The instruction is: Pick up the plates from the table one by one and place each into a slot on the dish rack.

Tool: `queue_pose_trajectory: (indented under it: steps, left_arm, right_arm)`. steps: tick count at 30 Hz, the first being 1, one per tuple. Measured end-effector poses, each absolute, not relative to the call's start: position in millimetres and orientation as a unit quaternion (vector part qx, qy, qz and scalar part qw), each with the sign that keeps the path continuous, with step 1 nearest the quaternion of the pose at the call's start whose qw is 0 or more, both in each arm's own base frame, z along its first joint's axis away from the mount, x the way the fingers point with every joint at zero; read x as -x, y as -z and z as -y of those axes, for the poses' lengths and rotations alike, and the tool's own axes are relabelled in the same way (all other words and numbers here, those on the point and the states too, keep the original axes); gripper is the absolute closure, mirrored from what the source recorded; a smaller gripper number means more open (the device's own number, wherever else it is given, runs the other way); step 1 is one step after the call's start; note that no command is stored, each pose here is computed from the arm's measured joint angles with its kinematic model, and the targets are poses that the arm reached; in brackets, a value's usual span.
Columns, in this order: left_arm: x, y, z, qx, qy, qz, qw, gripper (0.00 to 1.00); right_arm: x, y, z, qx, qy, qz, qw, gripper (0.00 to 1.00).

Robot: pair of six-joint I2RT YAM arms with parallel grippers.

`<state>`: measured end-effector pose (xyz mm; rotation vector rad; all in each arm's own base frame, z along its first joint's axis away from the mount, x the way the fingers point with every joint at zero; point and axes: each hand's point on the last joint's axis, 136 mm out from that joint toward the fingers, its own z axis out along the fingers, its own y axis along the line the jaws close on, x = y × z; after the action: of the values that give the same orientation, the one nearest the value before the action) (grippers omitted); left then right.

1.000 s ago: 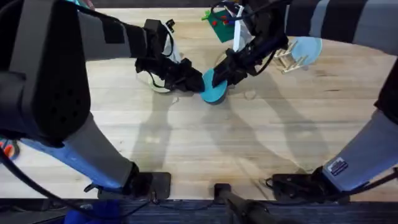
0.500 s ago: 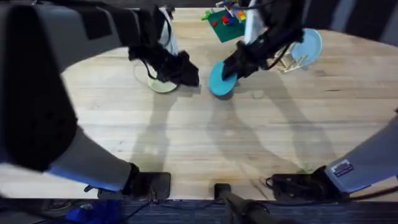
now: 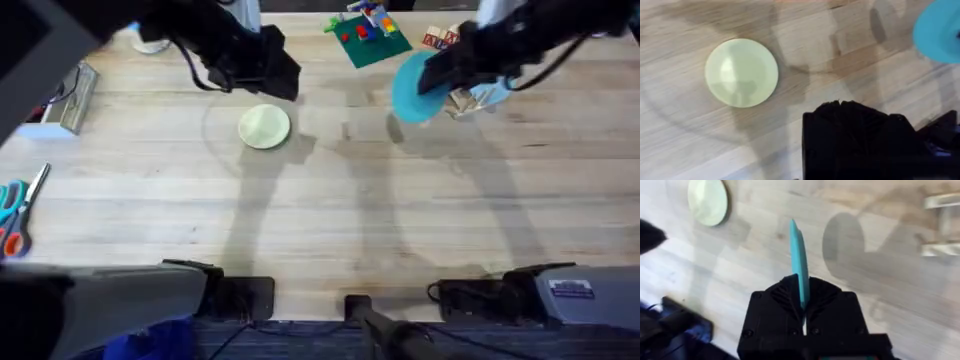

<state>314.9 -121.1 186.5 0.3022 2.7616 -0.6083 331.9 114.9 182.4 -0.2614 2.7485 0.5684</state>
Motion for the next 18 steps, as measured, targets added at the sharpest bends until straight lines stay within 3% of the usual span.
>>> queue_pose_trajectory:
  steps: [9, 18]
  left_arm:
    - [-299, -215, 91, -0.104, 0.132, -0.969, 0.181, 0.961]
    - [-295, -211, 78, -0.101, 0.094, -0.975, 0.173, 0.931]
  right_arm:
    - [-327, -230, -62, 0.096, -0.108, -0.955, 0.260, 0.969]
    - [-321, -239, -25, 0.134, -0.031, -0.952, 0.275, 0.970]
